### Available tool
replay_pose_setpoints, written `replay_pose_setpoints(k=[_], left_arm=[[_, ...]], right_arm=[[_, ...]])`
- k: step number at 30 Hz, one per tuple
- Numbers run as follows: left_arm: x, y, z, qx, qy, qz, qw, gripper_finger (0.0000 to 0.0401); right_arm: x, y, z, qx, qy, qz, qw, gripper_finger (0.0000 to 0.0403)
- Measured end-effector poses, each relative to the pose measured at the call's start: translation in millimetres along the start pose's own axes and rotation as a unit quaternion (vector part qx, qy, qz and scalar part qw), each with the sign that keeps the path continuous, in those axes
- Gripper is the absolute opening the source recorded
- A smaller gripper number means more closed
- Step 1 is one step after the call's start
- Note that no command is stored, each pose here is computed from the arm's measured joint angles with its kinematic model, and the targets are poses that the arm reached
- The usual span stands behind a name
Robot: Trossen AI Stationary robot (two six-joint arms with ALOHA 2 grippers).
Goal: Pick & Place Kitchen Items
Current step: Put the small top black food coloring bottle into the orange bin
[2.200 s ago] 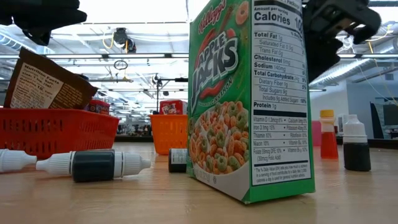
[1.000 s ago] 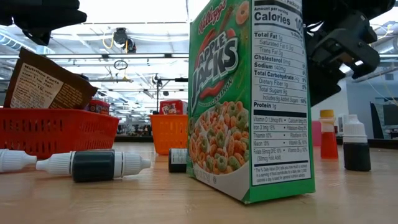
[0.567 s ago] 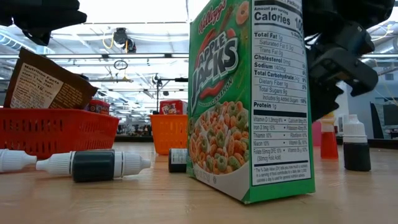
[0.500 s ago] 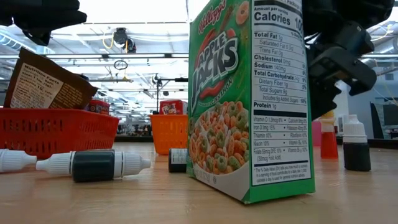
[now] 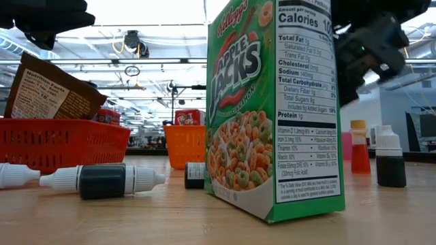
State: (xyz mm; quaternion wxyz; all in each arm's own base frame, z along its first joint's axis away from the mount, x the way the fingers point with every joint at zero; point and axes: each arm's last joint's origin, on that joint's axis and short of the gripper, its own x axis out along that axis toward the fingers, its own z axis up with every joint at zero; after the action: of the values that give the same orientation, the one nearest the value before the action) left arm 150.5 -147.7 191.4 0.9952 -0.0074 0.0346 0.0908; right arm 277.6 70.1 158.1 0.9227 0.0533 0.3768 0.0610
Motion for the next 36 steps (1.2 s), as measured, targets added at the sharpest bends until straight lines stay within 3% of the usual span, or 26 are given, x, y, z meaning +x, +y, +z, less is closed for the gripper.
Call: replay_pose_setpoints(k=[9,14,36], left_arm=[[0,0,0,0.0,0.0,0.0,1.0,0.0134],[0,0,0,0.0,0.0,0.001,1.0,0.0134],[6,4,0,-0.011,0.0,0.016,1.0,0.0134]], right_arm=[[-42,-17,33,0.011,-0.118,-0.018,0.993,0.0056],[-50,-25,44,0.009,-0.172,-0.026,0.985,0.0056],[-22,-27,79,-0.025,-0.171,-0.014,0.985,0.0058]])
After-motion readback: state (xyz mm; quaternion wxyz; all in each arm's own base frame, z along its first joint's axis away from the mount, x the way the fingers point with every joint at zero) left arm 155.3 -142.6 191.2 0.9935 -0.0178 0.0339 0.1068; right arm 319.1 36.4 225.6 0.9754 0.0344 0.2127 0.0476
